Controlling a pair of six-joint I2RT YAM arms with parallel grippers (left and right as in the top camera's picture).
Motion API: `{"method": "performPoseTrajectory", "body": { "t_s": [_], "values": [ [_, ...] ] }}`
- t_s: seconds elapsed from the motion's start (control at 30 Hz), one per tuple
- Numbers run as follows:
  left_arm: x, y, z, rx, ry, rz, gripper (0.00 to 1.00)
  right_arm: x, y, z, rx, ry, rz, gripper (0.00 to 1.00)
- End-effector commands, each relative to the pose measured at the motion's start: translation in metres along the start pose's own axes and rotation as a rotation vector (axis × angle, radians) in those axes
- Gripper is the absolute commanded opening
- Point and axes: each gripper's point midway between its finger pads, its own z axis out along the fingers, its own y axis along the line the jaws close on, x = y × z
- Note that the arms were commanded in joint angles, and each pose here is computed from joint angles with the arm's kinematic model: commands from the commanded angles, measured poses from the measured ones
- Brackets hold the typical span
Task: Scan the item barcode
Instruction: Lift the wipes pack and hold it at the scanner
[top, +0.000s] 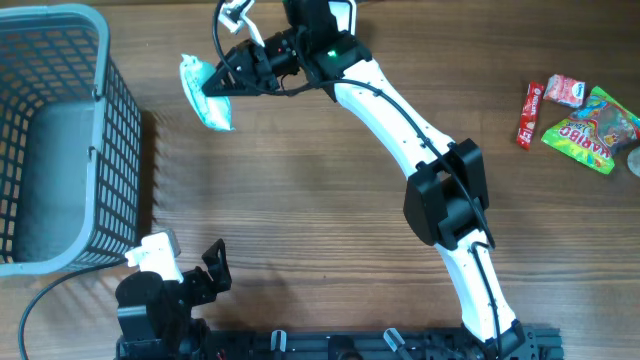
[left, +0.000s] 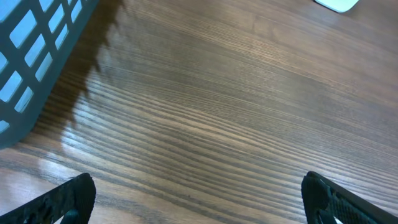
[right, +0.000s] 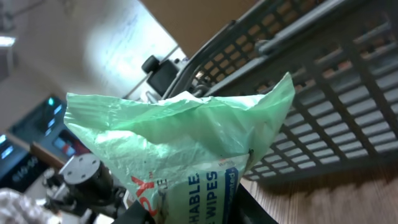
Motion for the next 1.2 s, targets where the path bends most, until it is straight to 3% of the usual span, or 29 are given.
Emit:
{"method": "performPoseTrajectory", "body": {
  "t_s": [0.0, 0.2, 0.3, 0.37, 0.5, 0.67, 0.87, 1.17],
  "values": [
    [0.0, -0.002, 0.0, 0.013, -0.004, -0.011, 1.0, -0.008, 0.05, -0.004, -0.135, 0.059, -0.143, 0.31],
    [0.0, -0.002, 0.0, 0.013, -0.004, -0.011, 1.0, -0.009, 0.051, -0.005, -0.137, 0.052, -0.247, 0.29],
    [0.0, -0.002, 0.0, 0.013, -0.004, -0.011, 1.0, -0.009, 0.051, -0.005, -0.136, 0.053, -0.24, 0.16],
    [0.0, -0.002, 0.0, 0.013, -0.004, -0.011, 1.0, -0.009, 0.05, -0.005, -0.134, 0.058, -0.143, 0.1],
    [0.0, -0.002, 0.0, 0.013, -0.004, -0.011, 1.0, 0.001, 0.042, -0.008, -0.124, 0.064, 0.117, 0.11],
    [0.0, -0.002, 0.0, 0.013, -0.004, -0.011, 1.0, 0.018, 0.029, -0.019, -0.108, 0.054, 0.411, 0.04],
    [0.0, -0.002, 0.0, 0.013, -0.004, -0.011, 1.0, 0.043, 0.023, -0.042, -0.085, 0.011, 0.869, 0.04],
    [0.0, -0.002, 0.0, 0.013, -0.004, -0.011, 1.0, 0.058, 0.012, -0.073, 0.005, -0.057, 0.974, 0.04]
  ]
}}
